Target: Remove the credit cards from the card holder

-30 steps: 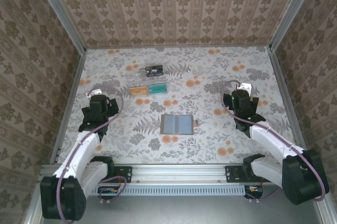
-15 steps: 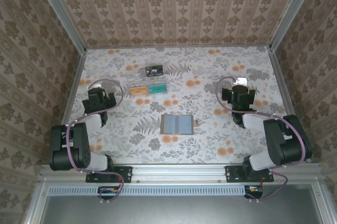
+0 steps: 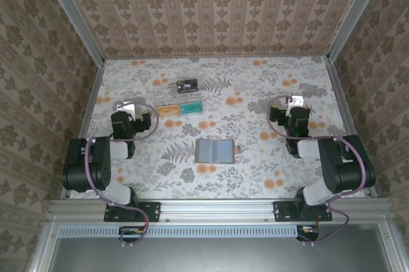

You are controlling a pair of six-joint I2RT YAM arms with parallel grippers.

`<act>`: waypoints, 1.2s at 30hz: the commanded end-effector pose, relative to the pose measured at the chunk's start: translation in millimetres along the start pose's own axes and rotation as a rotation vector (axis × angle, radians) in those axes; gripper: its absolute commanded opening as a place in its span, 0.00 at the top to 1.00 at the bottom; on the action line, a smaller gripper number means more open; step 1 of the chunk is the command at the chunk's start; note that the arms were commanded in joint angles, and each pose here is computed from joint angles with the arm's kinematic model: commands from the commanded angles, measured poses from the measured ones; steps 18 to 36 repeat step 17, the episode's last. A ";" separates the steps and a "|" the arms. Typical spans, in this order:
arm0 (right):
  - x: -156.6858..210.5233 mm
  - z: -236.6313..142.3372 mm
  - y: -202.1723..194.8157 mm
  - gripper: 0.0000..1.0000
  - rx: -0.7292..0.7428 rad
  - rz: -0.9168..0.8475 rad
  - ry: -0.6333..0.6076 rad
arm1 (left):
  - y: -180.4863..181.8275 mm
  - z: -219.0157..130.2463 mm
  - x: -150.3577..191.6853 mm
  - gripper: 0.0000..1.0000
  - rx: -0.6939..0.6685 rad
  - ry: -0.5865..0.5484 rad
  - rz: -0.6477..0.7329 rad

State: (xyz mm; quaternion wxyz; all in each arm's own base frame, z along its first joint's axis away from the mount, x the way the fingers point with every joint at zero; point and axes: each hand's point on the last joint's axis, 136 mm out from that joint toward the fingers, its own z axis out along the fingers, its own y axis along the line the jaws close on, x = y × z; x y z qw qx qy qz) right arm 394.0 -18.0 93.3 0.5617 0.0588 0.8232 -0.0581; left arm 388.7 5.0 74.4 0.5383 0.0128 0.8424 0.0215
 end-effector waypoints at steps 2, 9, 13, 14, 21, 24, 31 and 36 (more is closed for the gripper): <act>-7.7 0.1 2.5 0.00 -0.020 0.009 -0.037 | -8.0 1.4 -23.1 0.00 0.018 -0.073 0.056; -6.9 0.0 2.5 0.00 -0.019 0.009 -0.034 | -9.6 1.2 -22.4 0.00 0.020 -0.070 0.061; -6.9 0.1 2.8 0.00 -0.020 0.009 -0.034 | -9.9 1.6 -22.8 0.00 0.024 -0.068 0.058; -6.6 0.0 2.6 0.00 -0.020 0.009 -0.034 | -10.0 1.4 -23.0 0.00 0.025 -0.069 0.058; -6.8 0.0 2.7 0.00 -0.020 0.009 -0.034 | -9.3 1.3 -22.7 0.00 0.022 -0.069 0.059; -6.8 0.0 2.7 0.00 -0.020 0.009 -0.034 | -9.3 1.3 -22.7 0.00 0.022 -0.069 0.059; -6.8 0.0 2.7 0.00 -0.020 0.009 -0.034 | -9.3 1.3 -22.7 0.00 0.022 -0.069 0.059; -6.8 0.0 2.7 0.00 -0.020 0.009 -0.034 | -9.3 1.3 -22.7 0.00 0.022 -0.069 0.059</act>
